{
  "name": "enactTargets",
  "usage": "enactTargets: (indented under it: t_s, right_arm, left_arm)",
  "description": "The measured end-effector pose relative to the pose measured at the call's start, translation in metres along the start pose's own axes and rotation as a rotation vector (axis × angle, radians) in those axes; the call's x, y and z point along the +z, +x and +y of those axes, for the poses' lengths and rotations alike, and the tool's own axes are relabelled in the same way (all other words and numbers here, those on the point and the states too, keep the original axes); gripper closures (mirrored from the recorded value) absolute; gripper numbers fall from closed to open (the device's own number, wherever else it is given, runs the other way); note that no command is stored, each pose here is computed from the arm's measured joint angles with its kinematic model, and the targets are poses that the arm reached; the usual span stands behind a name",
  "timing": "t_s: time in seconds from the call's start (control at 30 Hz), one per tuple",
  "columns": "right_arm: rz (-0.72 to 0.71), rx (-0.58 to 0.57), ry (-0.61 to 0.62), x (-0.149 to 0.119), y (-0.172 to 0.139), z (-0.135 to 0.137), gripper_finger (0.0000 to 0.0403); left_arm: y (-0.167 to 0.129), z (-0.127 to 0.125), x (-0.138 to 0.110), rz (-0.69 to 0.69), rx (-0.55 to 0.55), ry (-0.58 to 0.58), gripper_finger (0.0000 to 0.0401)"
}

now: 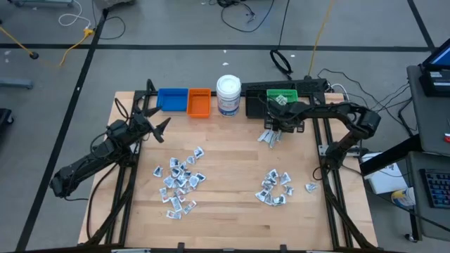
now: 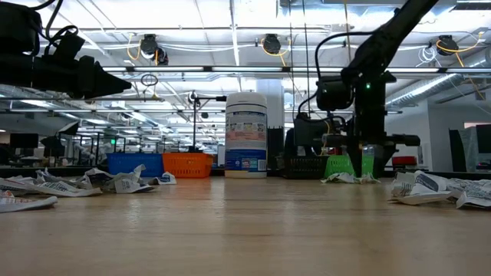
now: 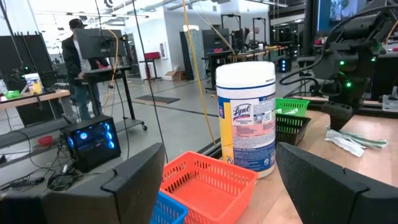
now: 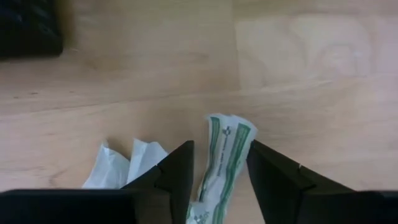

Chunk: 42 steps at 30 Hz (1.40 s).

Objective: Pick & Place First Aid Supplies
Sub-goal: Put the bandage into the green bin

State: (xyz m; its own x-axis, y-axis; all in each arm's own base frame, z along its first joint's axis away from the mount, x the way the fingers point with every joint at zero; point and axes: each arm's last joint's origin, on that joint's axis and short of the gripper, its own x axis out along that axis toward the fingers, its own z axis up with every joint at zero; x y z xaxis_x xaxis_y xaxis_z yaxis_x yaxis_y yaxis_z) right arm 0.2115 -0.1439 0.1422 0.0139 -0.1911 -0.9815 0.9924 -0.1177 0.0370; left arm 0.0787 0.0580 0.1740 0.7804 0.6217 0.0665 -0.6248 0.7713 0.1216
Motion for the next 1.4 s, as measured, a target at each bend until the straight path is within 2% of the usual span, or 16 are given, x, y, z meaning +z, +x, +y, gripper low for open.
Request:
enactTargets:
  t_s: [0.33, 0.53, 0.93, 1.17, 1.4]
  right_arm:
    - [0.002, -0.006, -0.057, -0.001, 0.001, -0.001, 0.0393]
    - [0.050, -0.081, -0.204, -0.001, -0.006, -0.005, 0.0394]
    - [0.156, -0.132, -0.763, 0.012, -0.049, 0.005, 0.0400]
    - [0.245, 0.024, -1.231, 0.014, -0.068, 0.014, 0.0398]
    - [0.173, 0.081, -1.576, 0.023, -0.074, 0.020, 0.0399]
  left_arm:
    - [0.000, 0.000, 0.000, -0.001, 0.000, 0.000, 0.0091]
    - [0.000, 0.000, 0.000, -0.001, 0.000, 0.000, 0.0091]
    - [0.000, 0.000, 0.000, 0.000, 0.000, 0.000, 0.0091]
    - [0.000, 0.000, 0.000, -0.001, 0.000, 0.000, 0.0091]
    - [0.000, 0.000, 0.000, -0.001, 0.000, 0.000, 0.0091]
